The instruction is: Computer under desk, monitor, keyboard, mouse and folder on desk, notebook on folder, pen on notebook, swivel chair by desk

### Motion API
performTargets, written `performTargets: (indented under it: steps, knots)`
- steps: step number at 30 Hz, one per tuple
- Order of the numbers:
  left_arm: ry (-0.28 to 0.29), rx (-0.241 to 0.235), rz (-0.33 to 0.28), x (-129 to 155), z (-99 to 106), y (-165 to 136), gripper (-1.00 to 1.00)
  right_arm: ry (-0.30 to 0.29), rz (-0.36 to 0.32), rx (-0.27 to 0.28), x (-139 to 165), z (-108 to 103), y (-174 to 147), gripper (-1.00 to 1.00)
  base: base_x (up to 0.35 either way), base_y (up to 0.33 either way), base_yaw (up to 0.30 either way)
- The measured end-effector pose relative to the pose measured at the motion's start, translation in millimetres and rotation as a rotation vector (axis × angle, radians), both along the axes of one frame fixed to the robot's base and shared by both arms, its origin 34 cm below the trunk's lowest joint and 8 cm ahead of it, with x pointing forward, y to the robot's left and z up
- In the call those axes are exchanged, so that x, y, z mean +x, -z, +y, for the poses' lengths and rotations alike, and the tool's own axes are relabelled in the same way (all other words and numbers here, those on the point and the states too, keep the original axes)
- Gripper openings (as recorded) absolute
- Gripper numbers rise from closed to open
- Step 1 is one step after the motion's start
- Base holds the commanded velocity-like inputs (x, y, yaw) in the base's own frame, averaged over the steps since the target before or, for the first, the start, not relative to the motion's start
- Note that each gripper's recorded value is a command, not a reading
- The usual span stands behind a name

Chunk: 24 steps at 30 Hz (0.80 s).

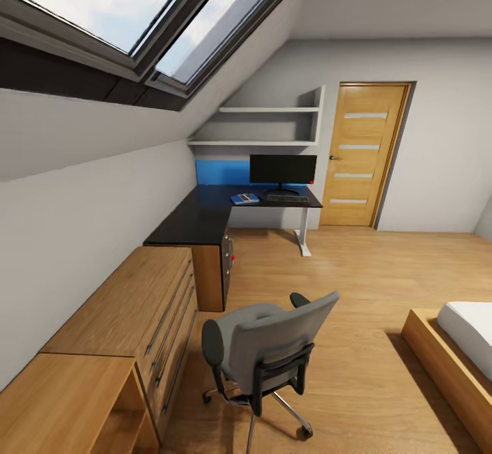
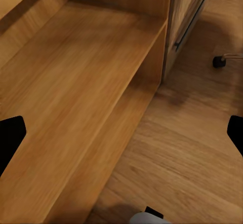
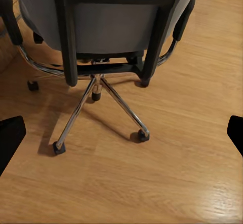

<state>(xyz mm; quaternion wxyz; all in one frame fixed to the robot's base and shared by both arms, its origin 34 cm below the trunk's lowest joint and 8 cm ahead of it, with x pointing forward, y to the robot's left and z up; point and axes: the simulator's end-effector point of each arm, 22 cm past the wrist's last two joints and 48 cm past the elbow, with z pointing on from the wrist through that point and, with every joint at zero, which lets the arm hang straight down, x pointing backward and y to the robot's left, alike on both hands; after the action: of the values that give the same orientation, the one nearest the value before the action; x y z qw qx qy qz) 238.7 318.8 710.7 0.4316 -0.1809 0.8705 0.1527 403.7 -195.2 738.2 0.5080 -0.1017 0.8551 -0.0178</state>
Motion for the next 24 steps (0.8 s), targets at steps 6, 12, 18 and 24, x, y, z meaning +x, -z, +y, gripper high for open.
performTargets:
  steps: [6, 12, 18, 24]
  knots:
    - [0.000, 0.000, 0.000, -0.1, -0.1, 0.1, 1.00, 0.007, -0.001, 0.001, 0.6, -0.9, -0.4, 1.00, -0.004, 0.004, -0.012]
    - [0.000, 0.000, 0.000, -0.1, -0.1, 0.1, 1.00, 0.009, -0.002, 0.002, 0.7, -1.1, -0.4, 1.00, -0.001, 0.001, -0.120]
    - [0.000, 0.000, 0.000, -0.1, -0.1, 0.1, 1.00, 0.010, -0.002, 0.003, 0.8, -0.8, -0.5, 1.00, 0.000, 0.000, -0.138]
    - [0.000, 0.000, 0.000, -0.1, -0.1, 0.1, 1.00, 0.010, -0.002, 0.003, 0.8, -0.6, -0.5, 1.00, 0.000, 0.000, -0.029]
